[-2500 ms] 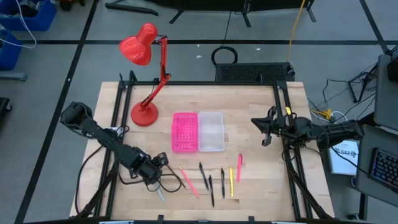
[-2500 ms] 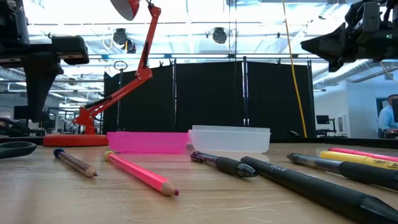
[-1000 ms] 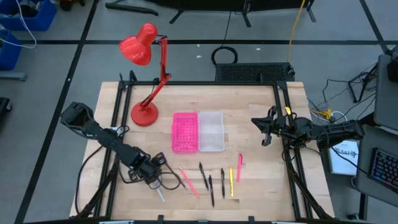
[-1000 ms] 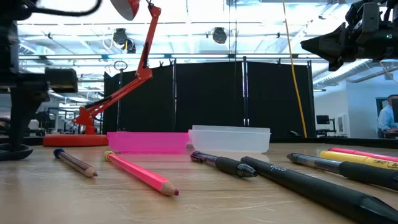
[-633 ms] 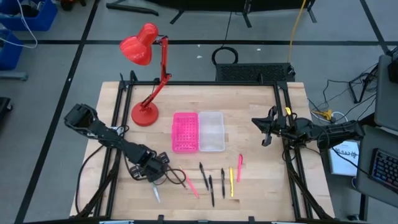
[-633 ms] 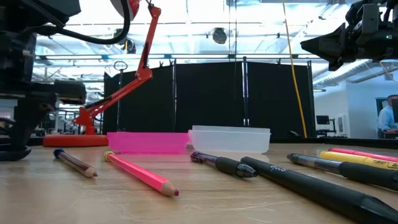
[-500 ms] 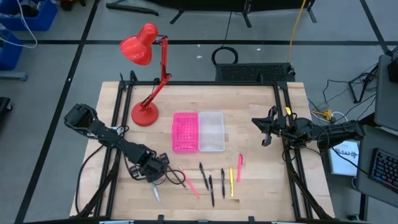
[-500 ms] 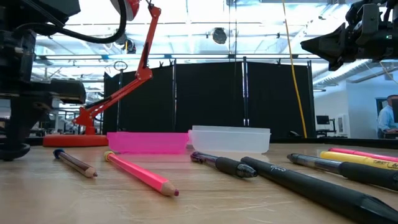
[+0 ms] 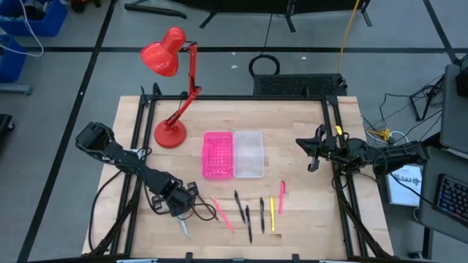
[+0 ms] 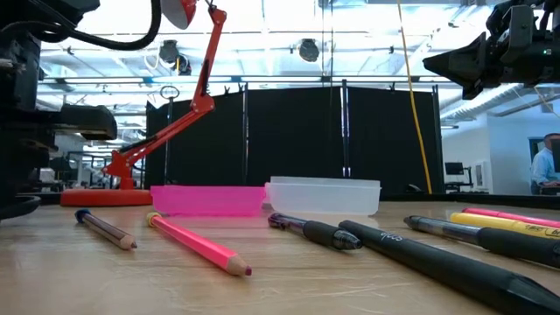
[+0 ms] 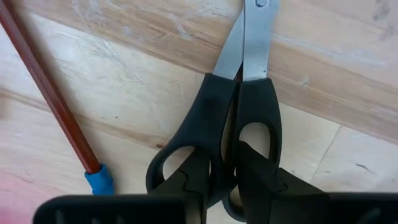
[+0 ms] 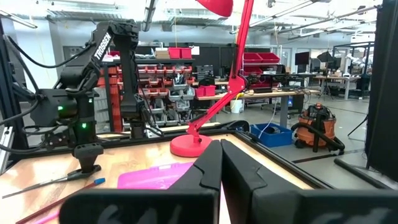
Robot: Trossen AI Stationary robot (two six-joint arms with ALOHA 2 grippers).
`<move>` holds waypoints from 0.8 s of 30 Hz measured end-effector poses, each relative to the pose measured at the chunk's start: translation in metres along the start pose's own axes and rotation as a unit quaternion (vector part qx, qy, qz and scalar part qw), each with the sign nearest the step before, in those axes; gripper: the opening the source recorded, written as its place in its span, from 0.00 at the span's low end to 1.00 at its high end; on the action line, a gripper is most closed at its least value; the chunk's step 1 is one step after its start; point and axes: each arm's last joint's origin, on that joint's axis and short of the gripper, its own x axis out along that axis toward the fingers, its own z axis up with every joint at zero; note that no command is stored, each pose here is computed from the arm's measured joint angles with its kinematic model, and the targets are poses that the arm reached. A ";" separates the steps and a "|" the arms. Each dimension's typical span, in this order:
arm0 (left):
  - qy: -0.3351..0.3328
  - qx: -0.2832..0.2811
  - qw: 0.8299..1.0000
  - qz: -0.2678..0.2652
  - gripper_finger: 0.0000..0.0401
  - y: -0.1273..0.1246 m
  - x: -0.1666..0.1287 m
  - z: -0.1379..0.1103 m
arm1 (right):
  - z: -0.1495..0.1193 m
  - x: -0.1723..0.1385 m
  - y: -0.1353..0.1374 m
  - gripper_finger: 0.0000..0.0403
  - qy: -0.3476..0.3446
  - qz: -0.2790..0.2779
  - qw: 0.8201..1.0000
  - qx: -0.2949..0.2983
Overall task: Pick & place school supplies into a supply box
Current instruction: Put the black scissors into the supply box
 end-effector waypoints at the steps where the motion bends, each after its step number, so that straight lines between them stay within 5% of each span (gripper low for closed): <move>1: 0.002 0.003 1.000 0.000 0.15 0.001 -0.002 0.002 | 0.000 0.000 0.000 0.00 0.000 0.000 1.000 0.000; 24: 0.057 0.087 0.984 0.145 0.09 0.056 -0.090 0.027 | -0.002 0.002 0.001 0.00 0.008 0.000 1.000 0.004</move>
